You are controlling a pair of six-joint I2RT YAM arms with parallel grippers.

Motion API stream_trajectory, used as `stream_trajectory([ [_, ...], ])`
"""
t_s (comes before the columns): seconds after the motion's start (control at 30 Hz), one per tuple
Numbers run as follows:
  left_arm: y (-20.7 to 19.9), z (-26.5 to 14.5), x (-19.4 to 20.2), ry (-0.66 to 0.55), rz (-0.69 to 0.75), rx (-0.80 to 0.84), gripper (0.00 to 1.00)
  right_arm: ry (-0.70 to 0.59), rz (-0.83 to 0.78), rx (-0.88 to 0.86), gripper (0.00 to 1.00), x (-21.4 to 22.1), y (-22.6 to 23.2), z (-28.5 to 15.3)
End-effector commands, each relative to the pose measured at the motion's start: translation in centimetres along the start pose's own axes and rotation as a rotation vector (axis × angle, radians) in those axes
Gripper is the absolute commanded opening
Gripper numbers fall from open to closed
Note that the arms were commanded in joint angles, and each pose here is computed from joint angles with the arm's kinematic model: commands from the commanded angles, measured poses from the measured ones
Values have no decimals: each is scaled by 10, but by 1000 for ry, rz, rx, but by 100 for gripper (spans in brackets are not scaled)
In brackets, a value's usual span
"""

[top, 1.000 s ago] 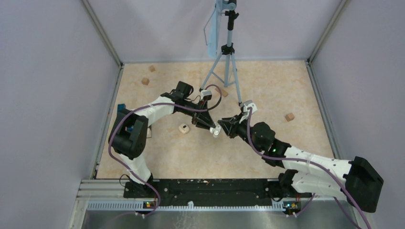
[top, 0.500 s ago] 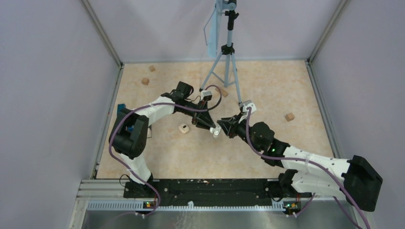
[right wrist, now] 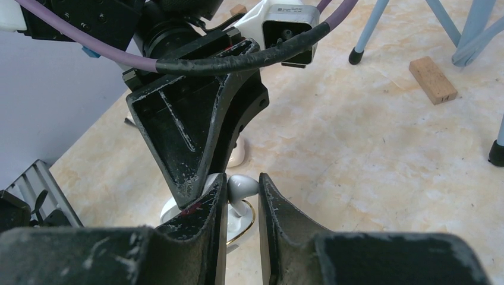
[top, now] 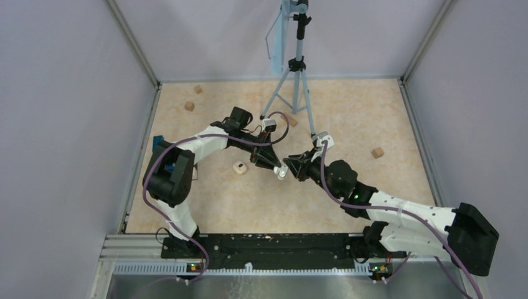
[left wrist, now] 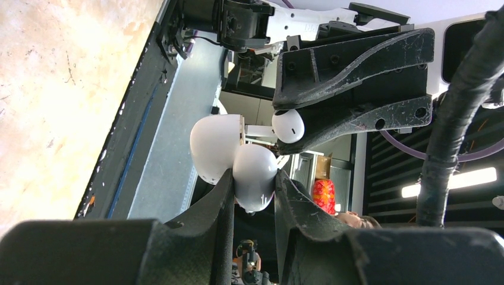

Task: Insert the wireless bluetooth earbuds into the charging case
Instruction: Insert the right earbud into the right side groove of the charging case.

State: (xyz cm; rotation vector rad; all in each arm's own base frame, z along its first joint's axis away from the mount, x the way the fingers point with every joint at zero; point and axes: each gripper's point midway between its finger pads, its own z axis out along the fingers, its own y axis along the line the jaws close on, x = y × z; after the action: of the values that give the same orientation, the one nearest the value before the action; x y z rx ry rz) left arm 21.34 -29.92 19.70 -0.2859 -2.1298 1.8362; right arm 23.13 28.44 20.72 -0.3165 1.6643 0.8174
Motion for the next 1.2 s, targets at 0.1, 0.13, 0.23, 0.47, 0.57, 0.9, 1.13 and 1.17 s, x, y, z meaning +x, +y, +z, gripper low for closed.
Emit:
stream_trajectory([
  [0.1, -5, 0, 2, 22, 5, 31, 0, -10, 15, -26, 0, 1, 8, -1],
  [0.13, -5, 0, 2, 22, 6, 31, 0, -8, 16, -26, 0, 2, 8, -1],
  [0.23, -5, -1, 1, 19, 4, 31, 0, -5, 16, -25, 0, 4, 8, -2],
  [0.47, -6, -2, 2, 20, 9, 34, 0, 1, 5, 4, 0, 8, 2, -3],
  [0.57, -6, -2, 2, 19, 6, 33, 0, 2, 4, 7, 0, 10, 0, -3],
  [0.9, -2, -2, 0, 12, -8, 26, 0, 20, 26, -9, 26, 7, 7, -3],
  [1.13, 4, -1, 0, 9, -21, 14, 0, -3, 52, -51, 29, -9, 20, -1],
  [1.17, 4, -1, 0, 8, -22, 12, 0, -3, 57, -54, 31, -10, 21, -1],
])
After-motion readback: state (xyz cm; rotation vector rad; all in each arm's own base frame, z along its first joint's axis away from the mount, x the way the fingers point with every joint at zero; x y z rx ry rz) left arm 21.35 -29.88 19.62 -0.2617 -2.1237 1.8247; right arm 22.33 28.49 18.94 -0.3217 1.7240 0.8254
